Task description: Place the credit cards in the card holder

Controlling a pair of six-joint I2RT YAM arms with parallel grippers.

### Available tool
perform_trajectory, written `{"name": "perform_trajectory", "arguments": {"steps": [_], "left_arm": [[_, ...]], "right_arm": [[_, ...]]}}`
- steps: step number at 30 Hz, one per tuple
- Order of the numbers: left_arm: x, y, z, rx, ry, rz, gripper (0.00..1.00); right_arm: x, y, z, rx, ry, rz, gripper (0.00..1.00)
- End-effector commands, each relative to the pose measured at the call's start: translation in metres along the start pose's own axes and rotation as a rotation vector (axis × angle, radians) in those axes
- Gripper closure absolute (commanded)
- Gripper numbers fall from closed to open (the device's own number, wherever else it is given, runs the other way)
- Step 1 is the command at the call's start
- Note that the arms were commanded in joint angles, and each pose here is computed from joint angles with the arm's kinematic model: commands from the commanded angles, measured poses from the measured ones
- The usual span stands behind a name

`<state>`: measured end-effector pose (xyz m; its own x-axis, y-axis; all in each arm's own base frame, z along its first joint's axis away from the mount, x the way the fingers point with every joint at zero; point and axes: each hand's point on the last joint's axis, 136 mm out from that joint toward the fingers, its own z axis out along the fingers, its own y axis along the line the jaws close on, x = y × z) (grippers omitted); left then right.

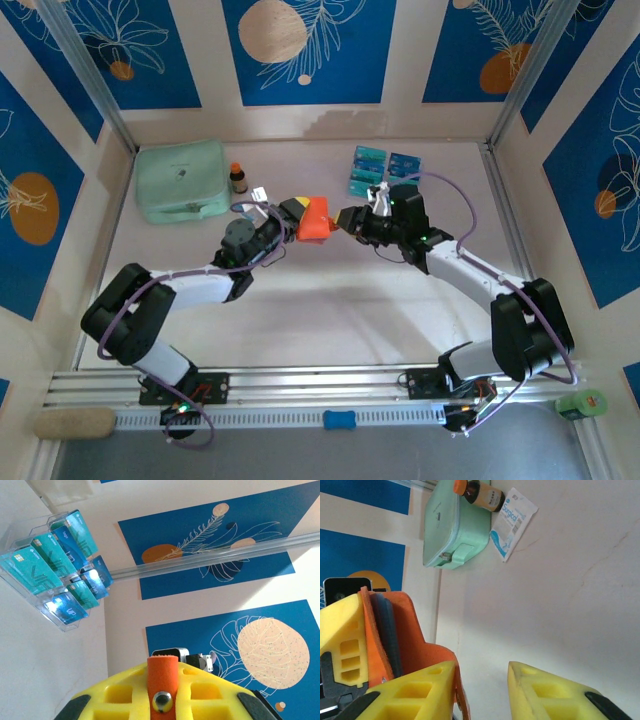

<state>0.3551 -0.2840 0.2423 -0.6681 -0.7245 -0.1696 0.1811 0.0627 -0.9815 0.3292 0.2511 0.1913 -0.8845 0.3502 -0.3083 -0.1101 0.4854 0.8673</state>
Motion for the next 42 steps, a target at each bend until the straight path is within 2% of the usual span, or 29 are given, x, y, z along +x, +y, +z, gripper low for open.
{"name": "perform_trajectory", "arguments": {"steps": [1, 18, 36, 42], "left_arm": [[-0.004, -0.030, 0.007, 0.106, -0.001, 0.001, 1.00], [-0.003, -0.060, 0.015, 0.235, -0.033, -0.051, 1.00], [0.005, -0.059, 0.024, 0.257, -0.023, -0.077, 1.00], [0.008, -0.061, 0.027, 0.268, -0.020, -0.086, 1.00]], "right_arm": [[0.001, 0.013, -0.005, -0.067, -0.001, 0.000, 0.67], [0.005, 0.030, -0.016, -0.239, 0.014, 0.106, 0.65], [0.003, 0.053, -0.031, -0.362, 0.007, 0.140, 0.64], [0.002, 0.058, -0.030, -0.412, 0.021, 0.158, 0.68]]}}
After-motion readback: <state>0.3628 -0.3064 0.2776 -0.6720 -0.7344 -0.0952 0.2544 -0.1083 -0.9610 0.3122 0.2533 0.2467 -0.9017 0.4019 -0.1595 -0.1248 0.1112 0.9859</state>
